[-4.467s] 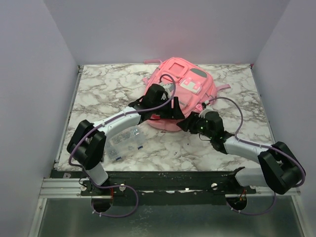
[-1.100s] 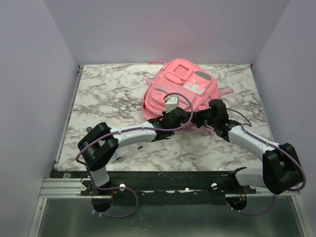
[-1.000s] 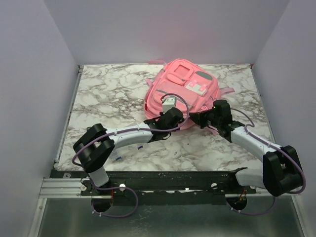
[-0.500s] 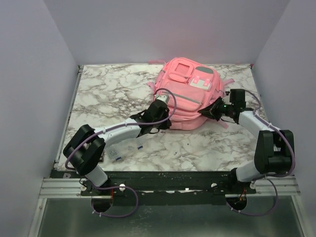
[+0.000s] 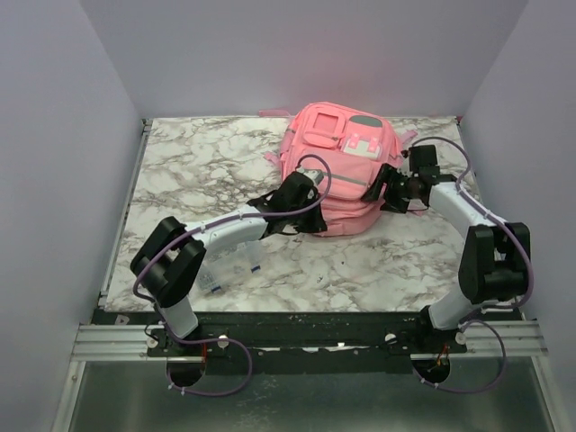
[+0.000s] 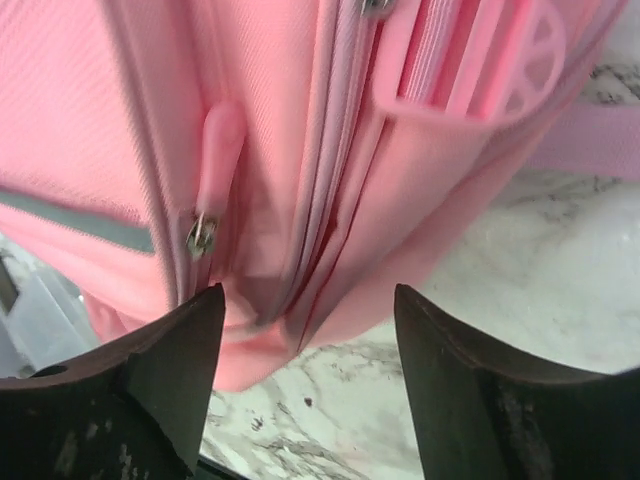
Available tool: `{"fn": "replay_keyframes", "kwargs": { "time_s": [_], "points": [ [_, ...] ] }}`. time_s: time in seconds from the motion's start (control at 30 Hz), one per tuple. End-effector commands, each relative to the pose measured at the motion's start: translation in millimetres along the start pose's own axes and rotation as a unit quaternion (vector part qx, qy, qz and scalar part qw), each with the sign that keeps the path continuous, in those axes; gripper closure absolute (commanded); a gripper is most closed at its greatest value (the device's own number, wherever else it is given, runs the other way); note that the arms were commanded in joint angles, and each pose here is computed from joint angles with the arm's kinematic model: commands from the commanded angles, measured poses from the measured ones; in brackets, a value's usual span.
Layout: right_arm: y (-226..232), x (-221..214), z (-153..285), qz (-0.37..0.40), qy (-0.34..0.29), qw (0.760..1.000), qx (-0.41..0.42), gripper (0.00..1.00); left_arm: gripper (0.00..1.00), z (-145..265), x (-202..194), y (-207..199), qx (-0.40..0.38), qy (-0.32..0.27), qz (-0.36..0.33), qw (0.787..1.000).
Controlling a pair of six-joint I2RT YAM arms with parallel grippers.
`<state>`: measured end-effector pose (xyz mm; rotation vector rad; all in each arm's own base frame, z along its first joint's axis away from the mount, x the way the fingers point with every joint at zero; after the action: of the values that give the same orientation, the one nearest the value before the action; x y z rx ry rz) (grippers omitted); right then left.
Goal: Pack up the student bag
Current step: Zip the student bag at the center of the board.
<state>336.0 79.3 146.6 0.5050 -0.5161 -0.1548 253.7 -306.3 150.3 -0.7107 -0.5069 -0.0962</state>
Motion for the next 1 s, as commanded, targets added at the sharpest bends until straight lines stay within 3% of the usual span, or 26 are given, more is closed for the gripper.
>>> {"fn": "replay_keyframes", "kwargs": {
  "time_s": [0.0,0.1,0.27,0.33,0.4,0.53,0.63,0.77,0.8,0.83,0.87,0.9,0.97],
  "points": [
    [-1,-12,29,0.04,-0.036,0.995,-0.084,0.26,1.0,-2,-6,-49,-0.105,0.055,0.01,0.993],
    [4,-34,48,-0.021,-0.056,0.996,-0.073,0.22,1.0,-6,-10,-59,-0.12,0.064,0.008,0.991],
    [40,-62,65,-0.155,-0.097,0.978,0.102,0.21,1.0,-10,-19,-71,-0.137,0.082,0.004,0.987],
    [44,-61,69,-0.191,-0.123,0.966,0.123,0.23,1.0,-9,-21,-78,-0.146,0.085,-0.003,0.986],
    [41,-59,67,-0.192,-0.128,0.968,0.1,0.26,1.0,-9,-26,-85,-0.152,0.091,-0.009,0.984],
    [29,-59,53,-0.211,-0.106,0.971,0.043,0.4,1.0,-8,-34,-96,-0.16,0.094,-0.023,0.982],
    [25,-59,40,-0.23,-0.102,0.967,0.046,0.47,1.0,-8,-37,-99,-0.162,0.095,-0.031,0.982],
    [22,-58,32,-0.255,-0.099,0.961,0.038,0.48,1.0,-9,-40,-99,-0.156,0.097,-0.034,0.982],
    [20,-58,32,-0.26,-0.105,0.959,0.033,0.52,1.0,-9,-40,-98,-0.153,0.096,-0.035,0.983],
    [17,-58,31,-0.264,-0.114,0.957,0.024,0.7,1.0,-9,-40,-96,-0.148,0.095,-0.035,0.984],
    [13,-57,32,-0.263,-0.129,0.956,0.014,0.95,1.0,-10,-41,-94,-0.143,0.094,-0.034,0.985],
    [7,-57,32,-0.264,-0.141,0.954,0.0,1.0,1.0,-10,-40,-91,-0.139,0.094,-0.03,0.985],
    [-2,-51,36,-0.262,-0.145,0.954,0.021,1.0,1.0,-10,-39,-81,-0.12,0.092,-0.009,0.988]
  ]
}}
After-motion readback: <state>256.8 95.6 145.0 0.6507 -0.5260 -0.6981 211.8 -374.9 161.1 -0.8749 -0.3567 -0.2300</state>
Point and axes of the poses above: each gripper's point midway between its finger pads, its own z axis back along the fingers, its own y axis along the line the jaws close on, x = y × z, the point moved 7 cm from there along z, back along the fingers, and after that the axes turned 8 degrees about z, right-handed, at the moved point
